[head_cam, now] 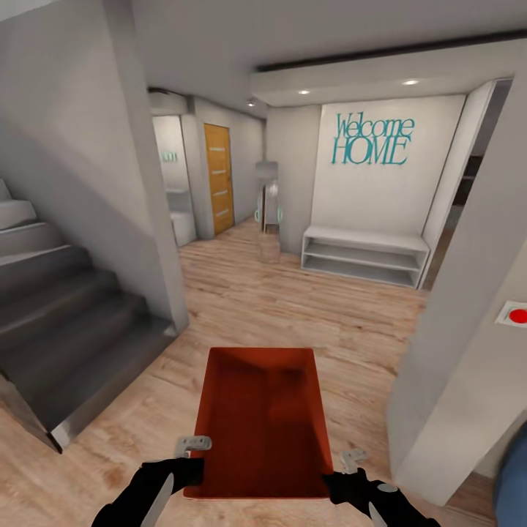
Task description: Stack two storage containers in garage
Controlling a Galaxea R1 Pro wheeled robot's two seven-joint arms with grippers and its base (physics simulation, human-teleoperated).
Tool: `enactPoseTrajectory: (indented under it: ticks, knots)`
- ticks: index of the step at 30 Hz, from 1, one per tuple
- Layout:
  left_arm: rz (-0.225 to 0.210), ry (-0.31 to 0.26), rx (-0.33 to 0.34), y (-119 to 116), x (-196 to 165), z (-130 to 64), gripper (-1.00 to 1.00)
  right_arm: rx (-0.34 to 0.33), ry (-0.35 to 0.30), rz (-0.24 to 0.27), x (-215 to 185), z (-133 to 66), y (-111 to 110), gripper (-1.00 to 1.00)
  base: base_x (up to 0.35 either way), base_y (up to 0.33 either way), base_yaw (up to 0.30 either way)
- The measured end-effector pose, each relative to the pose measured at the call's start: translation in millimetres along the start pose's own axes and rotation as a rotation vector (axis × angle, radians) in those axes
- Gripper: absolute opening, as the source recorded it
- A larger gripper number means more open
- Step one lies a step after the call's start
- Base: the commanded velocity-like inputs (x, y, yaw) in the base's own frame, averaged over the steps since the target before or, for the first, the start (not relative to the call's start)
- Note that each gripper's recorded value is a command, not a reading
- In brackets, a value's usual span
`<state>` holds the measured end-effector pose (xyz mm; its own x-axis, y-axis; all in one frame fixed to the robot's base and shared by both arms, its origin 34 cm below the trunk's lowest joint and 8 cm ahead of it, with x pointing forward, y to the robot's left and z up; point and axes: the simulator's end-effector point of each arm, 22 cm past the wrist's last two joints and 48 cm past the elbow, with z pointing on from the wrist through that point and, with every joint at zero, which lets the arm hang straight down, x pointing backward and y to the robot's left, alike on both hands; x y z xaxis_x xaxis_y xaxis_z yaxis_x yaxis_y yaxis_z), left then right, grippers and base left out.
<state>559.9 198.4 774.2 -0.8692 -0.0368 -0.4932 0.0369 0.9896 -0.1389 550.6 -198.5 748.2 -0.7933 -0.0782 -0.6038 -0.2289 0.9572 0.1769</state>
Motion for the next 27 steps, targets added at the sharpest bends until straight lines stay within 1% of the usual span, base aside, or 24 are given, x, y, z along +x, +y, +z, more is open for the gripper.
enactPoseTrajectory:
  ticks: [27]
  knots:
    - [0.001,0.000,0.002,0.3,-0.1,0.0,-1.00,0.000,-0.001,0.000,0.0,0.1,0.3,-1.00,0.325,0.000,0.000]
